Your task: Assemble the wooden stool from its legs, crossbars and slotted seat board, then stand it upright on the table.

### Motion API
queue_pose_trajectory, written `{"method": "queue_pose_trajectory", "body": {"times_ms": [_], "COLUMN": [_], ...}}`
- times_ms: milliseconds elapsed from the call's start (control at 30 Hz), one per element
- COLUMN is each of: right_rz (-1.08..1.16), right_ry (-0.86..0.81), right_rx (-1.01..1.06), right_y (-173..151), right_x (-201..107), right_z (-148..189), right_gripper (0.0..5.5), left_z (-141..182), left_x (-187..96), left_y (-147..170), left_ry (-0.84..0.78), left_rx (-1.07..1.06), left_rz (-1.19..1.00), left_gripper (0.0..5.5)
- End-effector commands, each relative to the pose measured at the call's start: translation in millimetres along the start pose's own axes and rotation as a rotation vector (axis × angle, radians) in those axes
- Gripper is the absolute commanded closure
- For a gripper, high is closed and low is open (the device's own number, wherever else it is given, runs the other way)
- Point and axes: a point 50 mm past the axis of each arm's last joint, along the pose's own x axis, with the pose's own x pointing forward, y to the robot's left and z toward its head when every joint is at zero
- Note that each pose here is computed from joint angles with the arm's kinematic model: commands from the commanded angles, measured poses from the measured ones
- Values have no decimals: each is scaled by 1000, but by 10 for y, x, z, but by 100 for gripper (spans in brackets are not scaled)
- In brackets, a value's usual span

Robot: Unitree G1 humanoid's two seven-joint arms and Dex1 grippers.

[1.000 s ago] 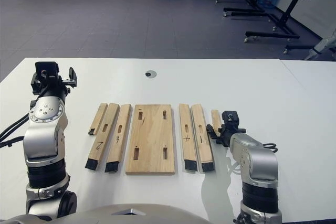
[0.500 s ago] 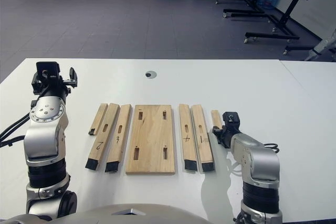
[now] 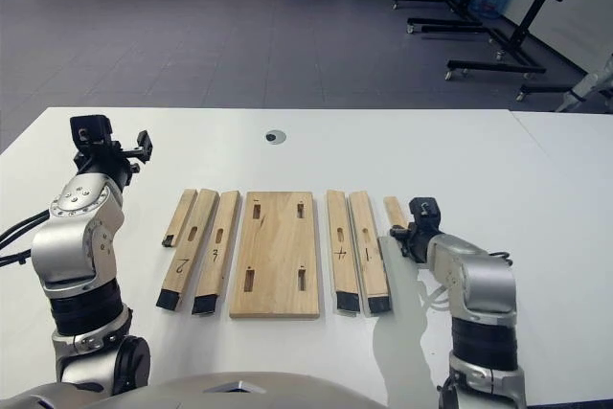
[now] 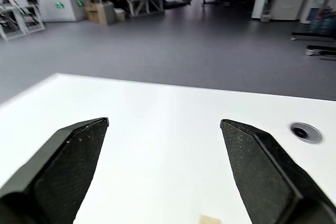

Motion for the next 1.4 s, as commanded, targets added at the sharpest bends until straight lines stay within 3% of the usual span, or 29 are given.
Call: {"method": "queue_pose_trajectory", "body": {"times_ms": [33,133,233,333,533,700,967,1400], "right_rz": [38,152,426,678,887,971,1113,1117], "right_ry": [-218,-342,-452,-467,-470,-556,-706,-708], "right_rx": [-28,-71,-206,-301,-313,-259,-283,-344], "right_y": [-44,129,605,923,977,1137,1469,1690], "right_x": [-93,-181,-310,-328,-169,-94,-335,-393], "right_z": [704,1066,1246,1139,959,1098,1213,1086], "right_gripper": [422,422,422,422,422,422,422,422], "left_z": [52,125,237,448,602,470,235,290], "left_x": [29,14,-43,-158,-328,-416,-311,-250], "left_y": [-59,-216,-498,-705,-913,-1113,-1211,-1213], "left_ry": [37,42,61,31,28,116,242,187], "left_rx": [-123,-270,-446,-638,-793,-852,-901,-944], "left_rz": [-149,-324,-581,-847,-1125,-1194,-1113,-1008], "left_gripper": [157,157,157,157,157,157,157,157]}}
